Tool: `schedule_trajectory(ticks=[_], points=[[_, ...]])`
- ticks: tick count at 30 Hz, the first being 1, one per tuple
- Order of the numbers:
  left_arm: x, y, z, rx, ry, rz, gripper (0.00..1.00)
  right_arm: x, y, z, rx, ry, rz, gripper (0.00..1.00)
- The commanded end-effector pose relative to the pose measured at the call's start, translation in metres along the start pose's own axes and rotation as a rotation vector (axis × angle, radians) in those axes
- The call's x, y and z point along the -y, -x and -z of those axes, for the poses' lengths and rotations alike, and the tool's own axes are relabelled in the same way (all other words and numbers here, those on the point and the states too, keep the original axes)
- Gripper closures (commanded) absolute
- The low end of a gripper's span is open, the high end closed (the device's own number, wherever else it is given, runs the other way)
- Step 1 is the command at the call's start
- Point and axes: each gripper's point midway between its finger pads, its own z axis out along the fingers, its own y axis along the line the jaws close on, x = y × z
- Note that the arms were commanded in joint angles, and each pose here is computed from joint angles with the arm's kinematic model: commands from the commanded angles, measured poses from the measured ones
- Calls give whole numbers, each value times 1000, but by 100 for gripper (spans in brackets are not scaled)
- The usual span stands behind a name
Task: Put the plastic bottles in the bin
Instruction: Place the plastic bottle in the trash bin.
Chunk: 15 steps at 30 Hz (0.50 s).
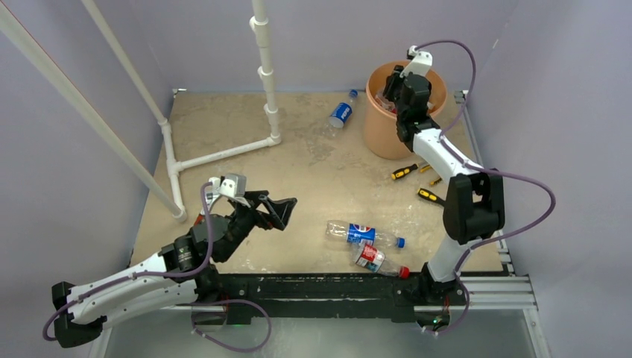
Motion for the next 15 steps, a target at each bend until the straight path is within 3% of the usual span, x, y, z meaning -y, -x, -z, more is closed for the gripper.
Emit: schedule_trajectory(ticks=[1,3,6,9,15], points=[[6,7,2,24,-28,21,4,8,-25,20,-98,-16,20,100],[7,9,2,30,-33,22,4,7,-13,26,-78,-12,13,95],[9,10,2,27,-36,19,4,5,-7,33,-73,2,11,77],[9,9,1,20,-34,14,4,9,-18,38,-91,-7,4,59],[7,14,5,25,-31,18,4,12,-33,48,-122,-15,-40,37]])
